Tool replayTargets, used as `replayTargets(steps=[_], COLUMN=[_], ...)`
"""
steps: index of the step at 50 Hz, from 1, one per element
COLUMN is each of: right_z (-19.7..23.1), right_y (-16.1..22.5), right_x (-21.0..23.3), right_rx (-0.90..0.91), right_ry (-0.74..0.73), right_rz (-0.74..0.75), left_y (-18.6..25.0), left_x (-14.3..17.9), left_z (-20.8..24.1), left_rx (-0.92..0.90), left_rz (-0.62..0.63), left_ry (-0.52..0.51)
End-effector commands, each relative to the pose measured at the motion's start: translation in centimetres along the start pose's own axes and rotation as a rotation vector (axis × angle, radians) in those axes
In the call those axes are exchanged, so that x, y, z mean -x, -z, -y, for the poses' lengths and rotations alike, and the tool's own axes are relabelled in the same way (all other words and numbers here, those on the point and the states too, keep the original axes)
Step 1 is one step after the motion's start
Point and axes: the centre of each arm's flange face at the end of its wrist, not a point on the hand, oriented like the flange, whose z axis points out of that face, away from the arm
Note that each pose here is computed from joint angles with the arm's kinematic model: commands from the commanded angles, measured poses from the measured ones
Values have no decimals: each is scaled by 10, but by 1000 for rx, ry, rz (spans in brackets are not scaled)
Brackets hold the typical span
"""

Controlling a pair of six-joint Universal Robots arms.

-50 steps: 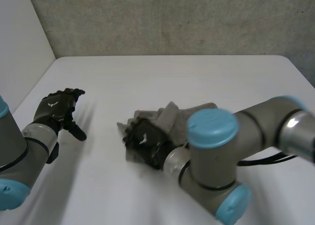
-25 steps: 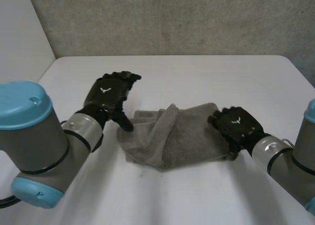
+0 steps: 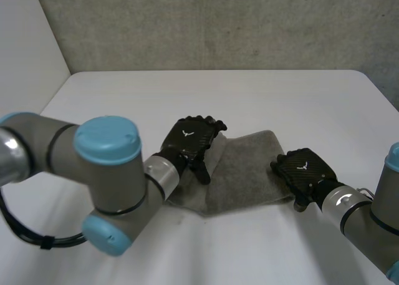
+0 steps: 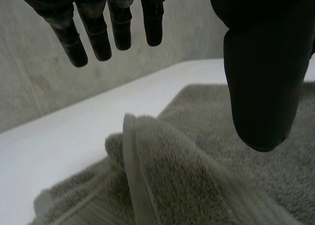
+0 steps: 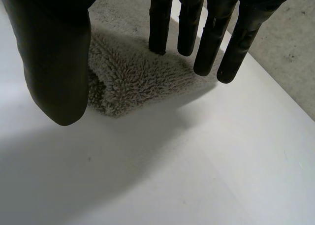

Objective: Fold the towel.

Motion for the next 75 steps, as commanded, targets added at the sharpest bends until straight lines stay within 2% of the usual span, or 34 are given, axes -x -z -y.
replayTargets(steps=[1,9,11,12,14,15,17,20,26,36,45,53,56,62,64,66,67,69,70,72,75], right_z=[-4,-6,-6,-6,-6,-6,-7,-5,-5,-5,-5,-5,2,49,60,95,95,118,118,123,116], right_y=[2,2,1,1,0,0,-1,-2,-4,-5,-5,-7,-5,0,-1,-5,-5,-8,-8,-5,-3], right_x=[4,6,6,6,5,5,7,9,11,10,10,-2,-8,-31,-25,15,16,69,69,117,141], right_rx=[11,11,4,4,2,2,4,-3,-5,-10,-11,-7,-19,-132,-161,-266,-266,-344,-345,-365,-355], right_ry=[-5,-5,0,0,2,2,7,16,20,23,20,39,72,244,278,345,345,399,399,480,542], right_rz=[10,12,7,7,5,5,10,19,22,15,11,-59,-94,-181,-158,-49,-49,90,90,228,307], left_y=[-28,-50,-56,-56,-56,-56,-52,-46,-26,5,12,22,32,51,55,62,62,67,67,71,73], left_x=[4,7,15,15,31,31,46,55,53,17,16,22,24,40,44,52,52,60,61,69,74], left_z=[-12,-23,-25,-25,-24,-24,-23,-23,-21,-6,0,12,19,32,35,38,38,38,38,37,35], left_rx=[96,122,125,125,134,134,140,162,205,172,160,139,128,104,97,92,92,93,93,99,101], left_rz=[10,22,101,101,253,253,388,464,466,380,376,396,402,444,456,478,478,503,503,530,543], left_ry=[17,22,14,14,-5,-5,-23,-42,-44,-45,-43,-34,-31,-19,-15,-8,-8,-2,-2,5,8])
